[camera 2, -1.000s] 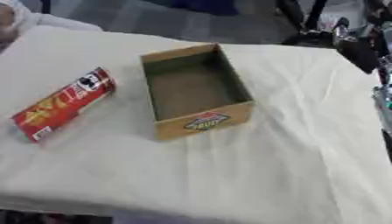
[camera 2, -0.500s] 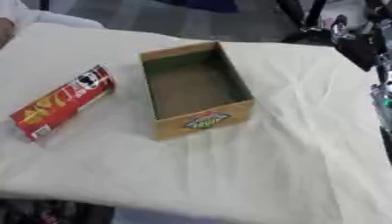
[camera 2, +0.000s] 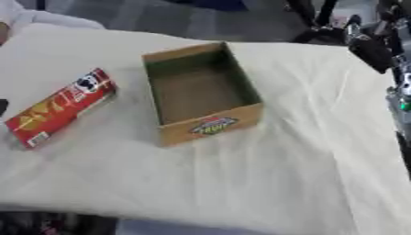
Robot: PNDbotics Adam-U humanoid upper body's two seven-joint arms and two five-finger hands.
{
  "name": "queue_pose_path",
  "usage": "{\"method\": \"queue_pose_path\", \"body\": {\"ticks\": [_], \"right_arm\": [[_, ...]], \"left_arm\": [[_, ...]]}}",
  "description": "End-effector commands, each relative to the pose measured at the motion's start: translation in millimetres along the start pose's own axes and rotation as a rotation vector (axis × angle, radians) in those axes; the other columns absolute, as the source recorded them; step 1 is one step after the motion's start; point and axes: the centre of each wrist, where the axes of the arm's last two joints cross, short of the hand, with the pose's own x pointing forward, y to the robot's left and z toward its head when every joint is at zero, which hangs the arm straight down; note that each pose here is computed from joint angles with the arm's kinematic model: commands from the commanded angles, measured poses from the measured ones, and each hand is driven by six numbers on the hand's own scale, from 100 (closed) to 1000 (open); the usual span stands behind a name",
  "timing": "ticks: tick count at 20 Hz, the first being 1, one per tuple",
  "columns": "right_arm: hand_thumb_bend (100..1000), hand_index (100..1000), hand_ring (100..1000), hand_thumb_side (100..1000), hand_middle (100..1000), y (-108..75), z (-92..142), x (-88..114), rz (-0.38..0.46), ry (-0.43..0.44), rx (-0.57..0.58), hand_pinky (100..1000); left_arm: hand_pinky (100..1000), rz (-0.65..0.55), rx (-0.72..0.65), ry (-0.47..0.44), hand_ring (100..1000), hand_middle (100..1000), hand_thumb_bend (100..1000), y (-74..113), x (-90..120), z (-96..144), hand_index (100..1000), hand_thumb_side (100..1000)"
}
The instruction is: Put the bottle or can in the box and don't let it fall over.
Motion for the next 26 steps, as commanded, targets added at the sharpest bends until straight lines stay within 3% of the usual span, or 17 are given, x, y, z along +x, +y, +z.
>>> {"method": "queue_pose_path", "body": {"ticks": [1, 26], "right_arm": [[100, 1000, 1000, 520, 1000, -11.8, -5.6, 9.3, 0.022, -0.035, -0.016, 774], [100, 997, 1000, 521, 1000, -9.7, -6.3, 8.3, 0.015, -0.031, -0.005, 775]], "left_arm": [[594, -0.041, -0.001, 0.005, 877, 907, 453, 9.2, 2.9, -1.7, 818, 570], [597, -0.043, -0.125, 0.035, 872, 917, 474, -4.2, 1.1, -11.6, 825, 510]]}}
